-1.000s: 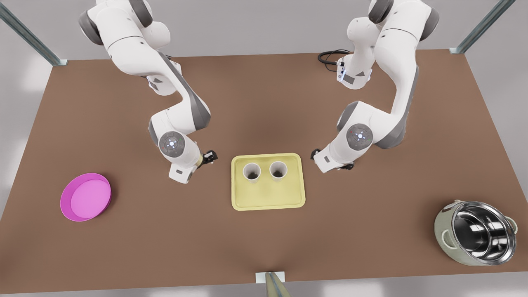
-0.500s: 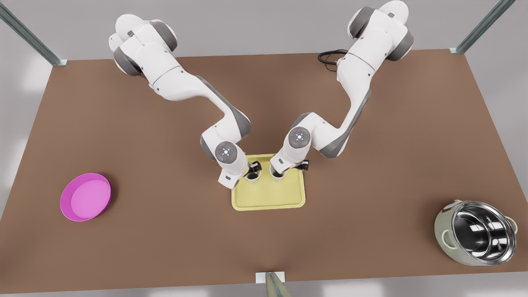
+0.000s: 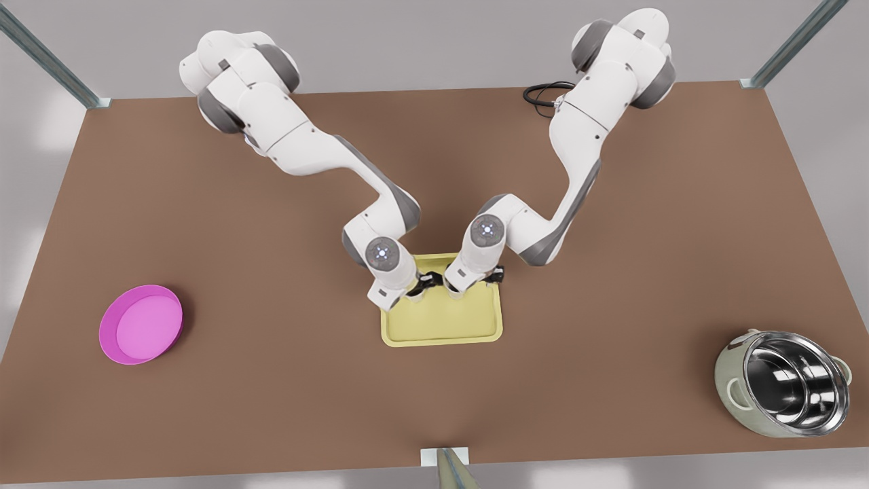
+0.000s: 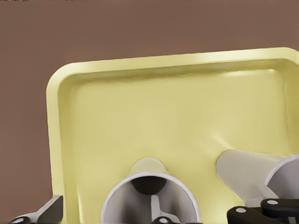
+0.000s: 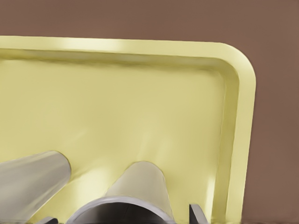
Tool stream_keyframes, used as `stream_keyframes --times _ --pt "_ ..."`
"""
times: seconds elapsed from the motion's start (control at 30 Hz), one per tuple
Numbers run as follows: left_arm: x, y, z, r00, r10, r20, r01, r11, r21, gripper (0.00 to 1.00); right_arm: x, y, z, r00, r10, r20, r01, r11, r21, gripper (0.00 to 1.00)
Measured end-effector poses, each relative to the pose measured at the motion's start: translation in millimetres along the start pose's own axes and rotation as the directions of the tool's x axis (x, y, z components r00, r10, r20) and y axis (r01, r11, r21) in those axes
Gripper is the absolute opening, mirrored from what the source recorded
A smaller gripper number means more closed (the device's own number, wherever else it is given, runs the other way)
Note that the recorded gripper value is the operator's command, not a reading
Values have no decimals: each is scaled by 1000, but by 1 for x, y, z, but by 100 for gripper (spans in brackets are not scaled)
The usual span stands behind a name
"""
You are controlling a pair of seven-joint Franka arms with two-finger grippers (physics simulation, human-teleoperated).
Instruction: Use the left arm to pick up the white IKEA cup from the tray and place it on the middle-left position; use the right arm to pick up the white IKEA cup from the tray and place it on the middle-right position
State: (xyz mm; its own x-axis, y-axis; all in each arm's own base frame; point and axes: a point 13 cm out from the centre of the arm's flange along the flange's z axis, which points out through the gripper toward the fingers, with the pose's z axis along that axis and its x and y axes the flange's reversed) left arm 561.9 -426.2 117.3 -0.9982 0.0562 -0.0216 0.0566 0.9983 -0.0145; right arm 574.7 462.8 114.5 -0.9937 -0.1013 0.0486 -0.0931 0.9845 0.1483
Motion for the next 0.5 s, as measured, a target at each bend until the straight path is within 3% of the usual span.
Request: stream_keyframes --times 0.1,0.23,0.37,0.5 --pt "-4 -4 0 1000 -24 17 24 1000 11 40 5 -7 -4 1000 19 -8 -19 1000 9 100" --pt "-5 -7 11 998 -55 19 54 998 20 34 9 -17 -5 999 38 -19 -37 999 20 100" --pt "-9 -6 16 996 -85 26 84 996 27 10 5 -12 -14 999 45 -5 -45 999 11 100" --pt "-23 2 7 991 -128 46 127 991 34 6 5 -10 -15 999 53 -2 -53 999 8 100"
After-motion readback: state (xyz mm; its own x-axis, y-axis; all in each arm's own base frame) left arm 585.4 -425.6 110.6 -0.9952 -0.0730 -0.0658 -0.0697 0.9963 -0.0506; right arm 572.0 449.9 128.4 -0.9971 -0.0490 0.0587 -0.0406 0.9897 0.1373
